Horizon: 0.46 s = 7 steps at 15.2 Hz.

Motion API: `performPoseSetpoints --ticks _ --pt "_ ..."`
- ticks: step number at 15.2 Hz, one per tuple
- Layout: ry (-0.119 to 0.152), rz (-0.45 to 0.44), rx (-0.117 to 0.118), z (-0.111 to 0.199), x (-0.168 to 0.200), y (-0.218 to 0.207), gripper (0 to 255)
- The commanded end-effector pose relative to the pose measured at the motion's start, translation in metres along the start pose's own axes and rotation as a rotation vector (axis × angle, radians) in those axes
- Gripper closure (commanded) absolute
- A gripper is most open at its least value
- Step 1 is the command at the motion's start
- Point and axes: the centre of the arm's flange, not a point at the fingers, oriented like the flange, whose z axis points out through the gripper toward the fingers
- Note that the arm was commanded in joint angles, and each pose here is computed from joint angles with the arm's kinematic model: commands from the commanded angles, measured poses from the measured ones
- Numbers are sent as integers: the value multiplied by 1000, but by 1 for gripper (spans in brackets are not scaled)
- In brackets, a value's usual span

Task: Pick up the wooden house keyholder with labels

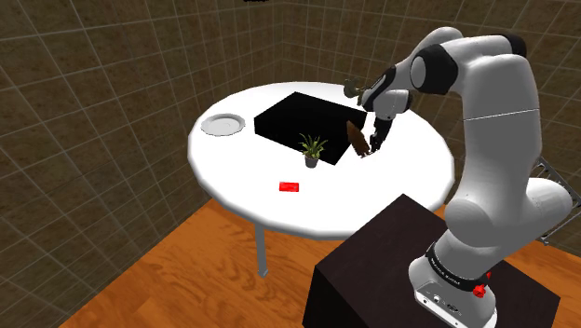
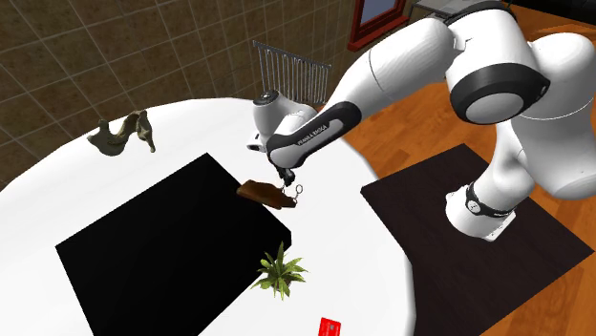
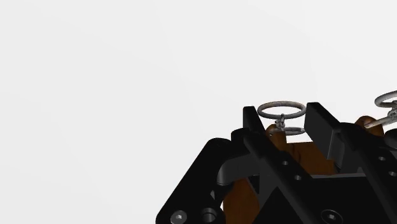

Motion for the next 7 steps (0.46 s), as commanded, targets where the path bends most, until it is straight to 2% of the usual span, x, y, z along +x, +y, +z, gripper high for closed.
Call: performPoseSetpoints --ticks 1,5,7 --pt "0 0 0 -12 -1 -1 255" --pt "0 0 0 -33 -2 -2 255" --pt "0 0 0 -34 -3 -3 255"
